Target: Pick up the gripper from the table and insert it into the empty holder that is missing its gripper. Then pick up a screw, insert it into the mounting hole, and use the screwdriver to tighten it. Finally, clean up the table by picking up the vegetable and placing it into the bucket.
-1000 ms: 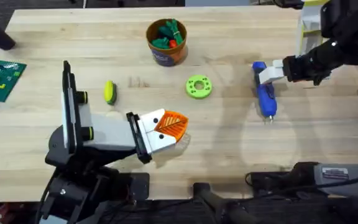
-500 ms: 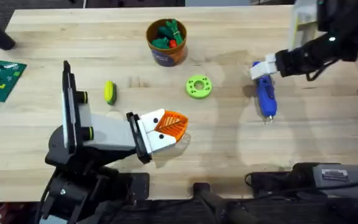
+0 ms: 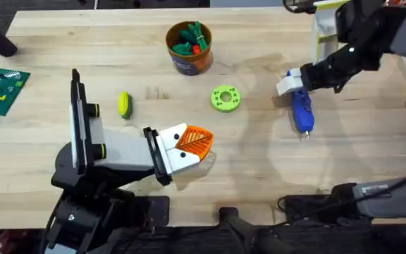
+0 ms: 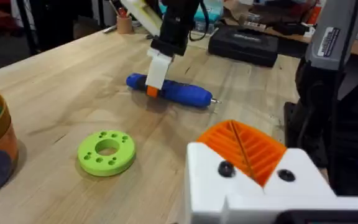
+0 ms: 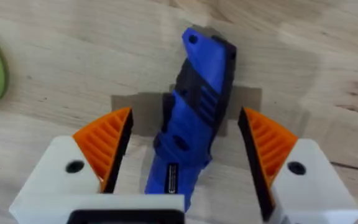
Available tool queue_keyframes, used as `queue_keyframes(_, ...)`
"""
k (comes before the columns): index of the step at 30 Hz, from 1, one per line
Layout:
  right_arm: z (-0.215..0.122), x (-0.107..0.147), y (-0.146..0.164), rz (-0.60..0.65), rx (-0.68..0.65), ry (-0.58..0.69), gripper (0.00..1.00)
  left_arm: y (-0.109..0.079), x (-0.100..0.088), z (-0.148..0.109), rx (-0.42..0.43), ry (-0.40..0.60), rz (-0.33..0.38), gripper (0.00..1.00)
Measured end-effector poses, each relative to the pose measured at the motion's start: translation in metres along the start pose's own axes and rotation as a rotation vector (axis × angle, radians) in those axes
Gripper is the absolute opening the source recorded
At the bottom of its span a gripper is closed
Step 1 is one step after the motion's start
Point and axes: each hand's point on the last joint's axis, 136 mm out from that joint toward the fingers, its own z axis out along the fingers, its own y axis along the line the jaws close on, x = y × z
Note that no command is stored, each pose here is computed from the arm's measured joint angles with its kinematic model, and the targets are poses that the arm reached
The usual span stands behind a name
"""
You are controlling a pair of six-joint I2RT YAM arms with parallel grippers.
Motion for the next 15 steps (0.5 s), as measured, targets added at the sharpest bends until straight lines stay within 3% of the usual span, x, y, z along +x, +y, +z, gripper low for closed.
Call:
queue_keyframes(5,0.022,0.008,-0.003,0.009,0.002,0.073,0.993,0.000,0.000,0.000,0.000,0.000,0.000,0.012)
queue_keyframes(15,0.023,0.005,-0.005,0.031,0.010,0.073,0.960,0.000,0.000,0.000,0.000,0.000,0.000,0.012)
